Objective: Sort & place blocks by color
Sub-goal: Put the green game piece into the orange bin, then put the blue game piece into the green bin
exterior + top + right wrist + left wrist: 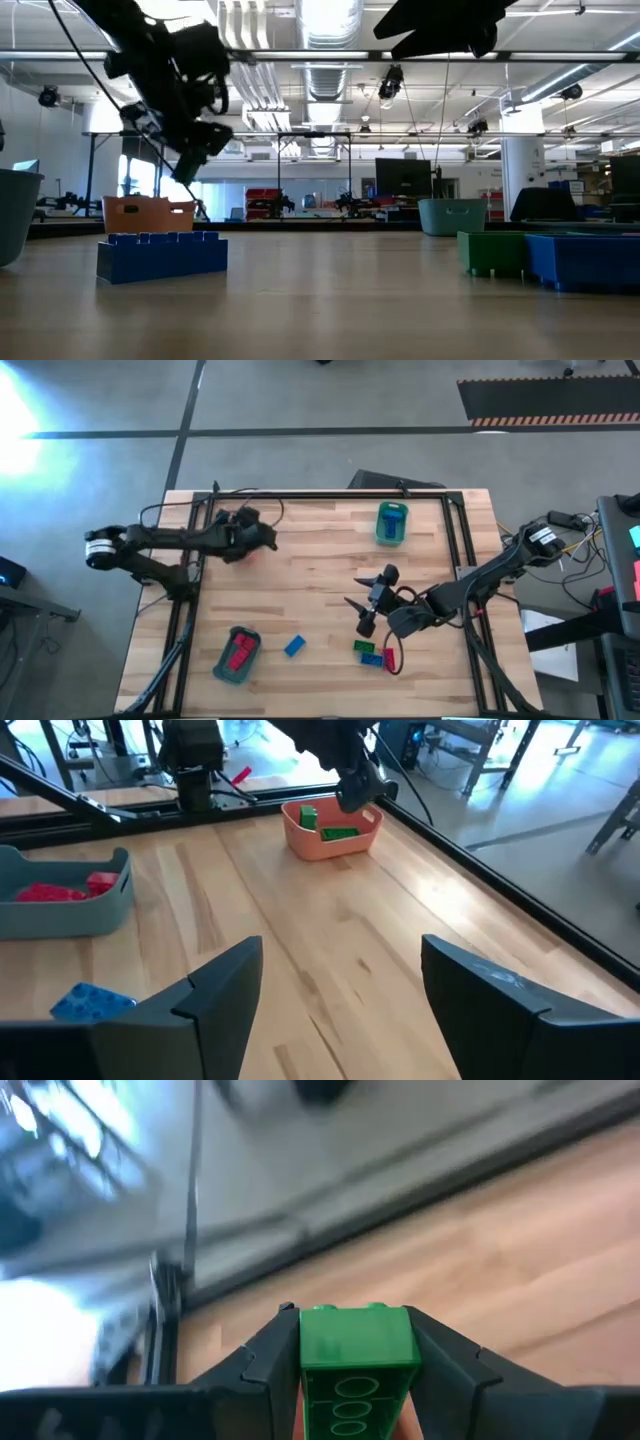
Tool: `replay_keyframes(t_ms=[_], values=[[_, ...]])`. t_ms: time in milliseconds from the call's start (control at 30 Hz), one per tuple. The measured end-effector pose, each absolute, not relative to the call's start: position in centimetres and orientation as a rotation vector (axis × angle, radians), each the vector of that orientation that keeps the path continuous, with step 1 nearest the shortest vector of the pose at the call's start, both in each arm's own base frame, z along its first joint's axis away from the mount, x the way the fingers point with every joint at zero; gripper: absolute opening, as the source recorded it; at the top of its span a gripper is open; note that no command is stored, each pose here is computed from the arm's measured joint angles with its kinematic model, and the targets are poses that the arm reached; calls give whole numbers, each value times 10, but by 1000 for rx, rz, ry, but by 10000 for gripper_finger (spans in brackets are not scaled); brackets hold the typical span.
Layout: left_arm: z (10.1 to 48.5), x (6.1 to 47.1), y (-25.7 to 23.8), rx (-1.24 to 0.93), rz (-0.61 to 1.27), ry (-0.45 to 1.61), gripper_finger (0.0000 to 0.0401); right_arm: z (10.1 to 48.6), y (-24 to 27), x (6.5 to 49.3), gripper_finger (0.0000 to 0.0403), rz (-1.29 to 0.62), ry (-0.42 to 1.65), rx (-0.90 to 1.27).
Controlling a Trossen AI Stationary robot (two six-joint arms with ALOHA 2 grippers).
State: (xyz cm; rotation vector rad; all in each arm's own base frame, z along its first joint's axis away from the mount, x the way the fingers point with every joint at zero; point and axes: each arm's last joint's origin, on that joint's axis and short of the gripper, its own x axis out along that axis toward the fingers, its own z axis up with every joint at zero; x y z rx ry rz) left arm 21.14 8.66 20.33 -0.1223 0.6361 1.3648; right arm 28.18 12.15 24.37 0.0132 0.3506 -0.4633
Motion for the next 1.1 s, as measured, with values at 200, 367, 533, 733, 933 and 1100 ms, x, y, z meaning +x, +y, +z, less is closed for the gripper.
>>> replay_keyframes(t_ms=[200,367,533,733,933,1100], values=[[194,202,106,-231,1389,729,134,242,122,283,254,-464,356,2],[191,202,108,-231,1400,740,221,242,122,283,252,-464,356,2],[191,202,108,-230,1398,743,248,242,122,283,253,-464,356,2],[195,207,101,-272,1310,746,251,242,122,283,255,-464,357,1],[221,224,70,-290,1115,665,252,239,121,281,249,-465,389,-28],[248,241,22,-260,895,593,252,236,119,276,250,-448,455,-69]])
